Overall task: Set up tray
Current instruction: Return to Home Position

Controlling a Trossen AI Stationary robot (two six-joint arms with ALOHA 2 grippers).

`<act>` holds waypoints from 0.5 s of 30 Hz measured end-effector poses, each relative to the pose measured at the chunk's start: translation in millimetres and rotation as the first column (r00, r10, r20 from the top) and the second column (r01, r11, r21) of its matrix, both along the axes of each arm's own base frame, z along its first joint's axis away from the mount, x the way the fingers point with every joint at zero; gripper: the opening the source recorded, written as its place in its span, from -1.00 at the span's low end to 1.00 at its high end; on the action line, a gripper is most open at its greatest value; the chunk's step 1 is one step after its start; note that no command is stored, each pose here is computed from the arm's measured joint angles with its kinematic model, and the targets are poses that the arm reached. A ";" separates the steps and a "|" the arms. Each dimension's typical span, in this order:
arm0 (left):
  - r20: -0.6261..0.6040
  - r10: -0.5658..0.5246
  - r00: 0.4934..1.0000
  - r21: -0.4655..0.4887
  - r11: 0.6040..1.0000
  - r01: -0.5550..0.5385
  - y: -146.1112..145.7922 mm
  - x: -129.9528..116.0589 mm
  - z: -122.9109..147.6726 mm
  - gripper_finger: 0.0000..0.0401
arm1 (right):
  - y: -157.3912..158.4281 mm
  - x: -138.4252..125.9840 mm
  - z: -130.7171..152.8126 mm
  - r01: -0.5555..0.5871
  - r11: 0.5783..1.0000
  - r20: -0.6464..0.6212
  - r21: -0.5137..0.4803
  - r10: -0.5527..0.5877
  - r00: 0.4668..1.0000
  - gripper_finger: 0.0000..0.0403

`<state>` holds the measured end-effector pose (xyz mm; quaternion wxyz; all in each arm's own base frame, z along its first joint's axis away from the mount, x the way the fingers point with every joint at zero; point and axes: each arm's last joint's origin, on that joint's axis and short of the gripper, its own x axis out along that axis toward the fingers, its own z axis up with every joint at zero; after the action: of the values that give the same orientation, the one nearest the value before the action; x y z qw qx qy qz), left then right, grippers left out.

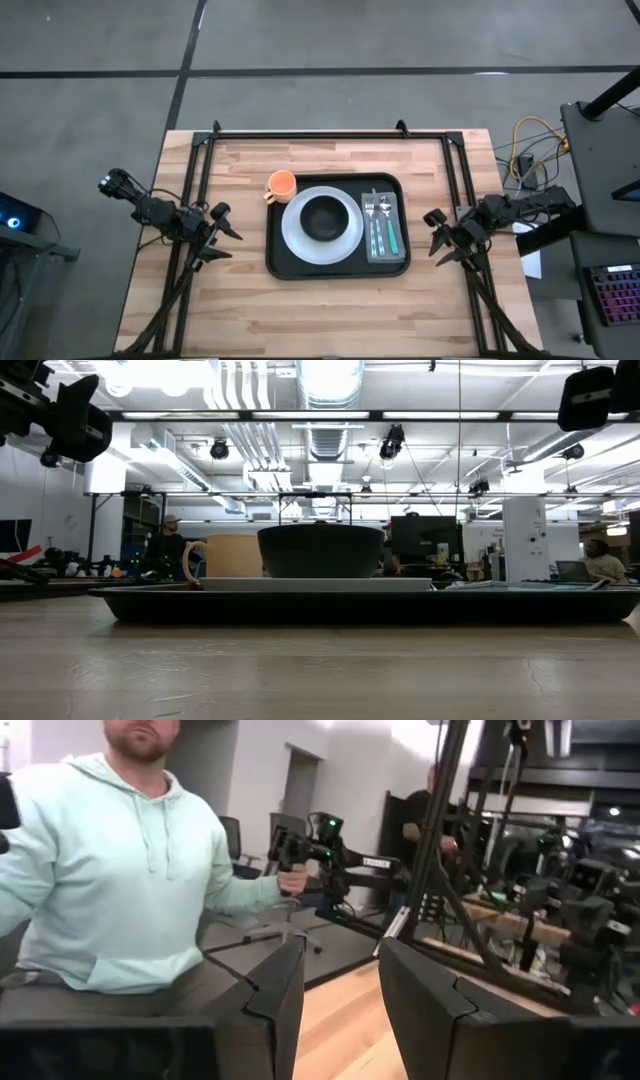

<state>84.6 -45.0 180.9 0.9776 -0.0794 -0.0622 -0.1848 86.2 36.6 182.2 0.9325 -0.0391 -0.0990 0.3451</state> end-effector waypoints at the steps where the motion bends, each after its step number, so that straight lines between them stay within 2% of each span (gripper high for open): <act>1: 0.000 0.000 1.000 0.000 1.000 0.000 0.0 0.0 0.0 0.08 | 1.1 -0.2 -0.2 0.000 1.000 -0.003 0.002 0.000 1.000 -0.41; 3: 0.000 0.000 1.000 0.000 1.000 0.000 0.0 0.0 0.0 0.08 | 3.6 -1.2 0.6 -0.008 1.000 0.004 0.008 0.008 1.000 -0.42; 5: 0.000 0.000 1.000 0.000 1.000 0.000 0.0 0.0 0.2 0.08 | 6.0 -3.1 5.0 -0.013 1.000 0.062 0.012 0.012 0.998 -0.42; 9: 0.010 0.003 1.000 0.015 1.000 -0.004 0.1 -0.2 0.9 0.08 | 13.2 -8.1 8.6 -0.071 0.996 0.165 -0.051 0.078 0.983 -0.43; 12: 0.007 0.004 1.000 0.018 1.000 -0.004 0.1 0.0 0.2 0.08 | 16.9 -7.8 0.1 -0.050 0.993 0.108 -0.110 0.062 0.992 -0.44; 15: 0.003 0.009 1.000 0.020 1.000 -0.009 0.1 0.2 -0.2 0.08 | 18.2 -7.1 -6.9 -0.037 0.992 0.025 -0.123 0.040 0.999 -0.43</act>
<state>84.8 -44.9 180.7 0.9791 -0.0689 -0.0623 -0.1810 79.1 54.8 175.3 0.9201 -0.0990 -0.0912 0.3679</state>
